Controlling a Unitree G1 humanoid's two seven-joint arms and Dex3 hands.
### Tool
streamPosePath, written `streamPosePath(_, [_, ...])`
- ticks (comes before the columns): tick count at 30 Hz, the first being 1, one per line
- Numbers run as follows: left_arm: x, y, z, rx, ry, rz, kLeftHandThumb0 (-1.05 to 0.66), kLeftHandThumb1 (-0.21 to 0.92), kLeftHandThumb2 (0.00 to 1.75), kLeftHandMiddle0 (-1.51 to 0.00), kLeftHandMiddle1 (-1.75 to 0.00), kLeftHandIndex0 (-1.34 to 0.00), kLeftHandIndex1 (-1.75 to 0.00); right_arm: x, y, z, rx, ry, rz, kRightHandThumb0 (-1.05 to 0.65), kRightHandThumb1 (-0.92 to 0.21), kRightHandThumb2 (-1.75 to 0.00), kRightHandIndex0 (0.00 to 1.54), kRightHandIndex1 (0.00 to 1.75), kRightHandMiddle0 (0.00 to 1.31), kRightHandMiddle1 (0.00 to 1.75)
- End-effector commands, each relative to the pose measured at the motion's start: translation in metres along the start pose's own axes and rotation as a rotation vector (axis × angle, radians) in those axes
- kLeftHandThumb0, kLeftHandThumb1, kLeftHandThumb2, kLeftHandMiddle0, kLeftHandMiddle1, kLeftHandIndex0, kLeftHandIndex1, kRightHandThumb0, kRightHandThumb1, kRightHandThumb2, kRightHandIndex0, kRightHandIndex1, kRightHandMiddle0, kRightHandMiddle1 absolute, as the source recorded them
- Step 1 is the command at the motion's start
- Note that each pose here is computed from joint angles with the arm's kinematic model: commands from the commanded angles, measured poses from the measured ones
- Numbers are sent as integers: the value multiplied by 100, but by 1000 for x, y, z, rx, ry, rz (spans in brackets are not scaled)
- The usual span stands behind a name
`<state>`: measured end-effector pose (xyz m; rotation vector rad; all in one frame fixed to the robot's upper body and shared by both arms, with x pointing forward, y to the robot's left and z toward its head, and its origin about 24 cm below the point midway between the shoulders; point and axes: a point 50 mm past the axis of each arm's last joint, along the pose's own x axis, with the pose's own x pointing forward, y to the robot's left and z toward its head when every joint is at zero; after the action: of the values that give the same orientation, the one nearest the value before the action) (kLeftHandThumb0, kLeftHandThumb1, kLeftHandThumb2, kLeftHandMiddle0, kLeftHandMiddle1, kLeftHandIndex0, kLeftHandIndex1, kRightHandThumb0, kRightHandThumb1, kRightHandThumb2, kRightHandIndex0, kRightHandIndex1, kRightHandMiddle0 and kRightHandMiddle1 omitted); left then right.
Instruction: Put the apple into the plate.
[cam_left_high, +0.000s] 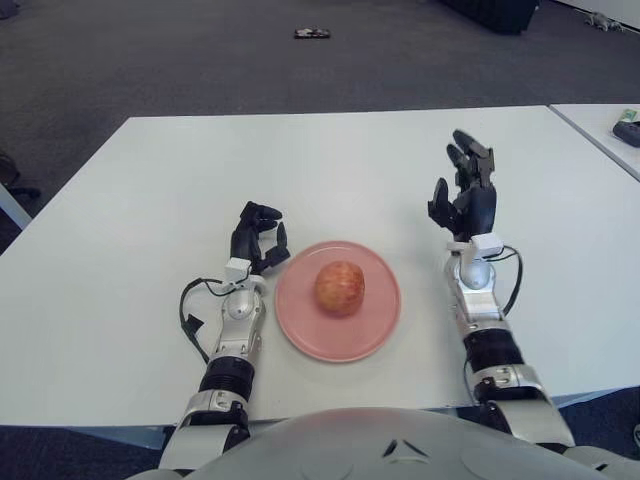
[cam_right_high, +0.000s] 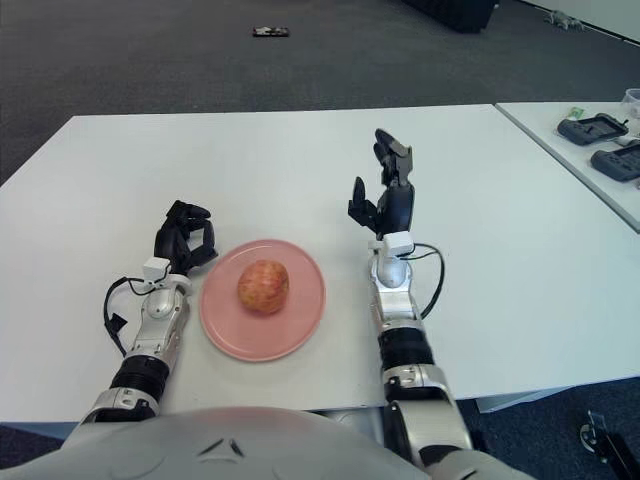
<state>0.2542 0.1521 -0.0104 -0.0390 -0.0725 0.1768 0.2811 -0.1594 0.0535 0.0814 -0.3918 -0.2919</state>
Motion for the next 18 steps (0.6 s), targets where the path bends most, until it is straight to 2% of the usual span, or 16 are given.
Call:
streamPosePath(1, [-12, 6, -15, 29, 75, 15, -44, 45, 116, -86, -175, -50, -175, 10, -4, -9, 35, 63, -59, -37, -86, -63, 41, 128, 21, 172])
streamPosePath(5, [-11, 6, -14, 21, 57, 11, -44, 45, 116, -86, -175, -50, -175, 8, -15, -29, 47, 156, -102, -37, -79, -72, 54, 134, 27, 174])
streamPosePath(11, [-11, 6, -14, 2, 48, 8, -44, 45, 117, -84, -175, -51, -175, 3, -18, -36, 28, 182, -117, -38, -69, -85, 61, 138, 33, 175])
streamPosePath(18, [-12, 6, -15, -6, 48, 12, -44, 45, 117, -82, -175, -51, -175, -13, -17, -45, -26, 232, -106, -40, -61, -96, 65, 141, 39, 175])
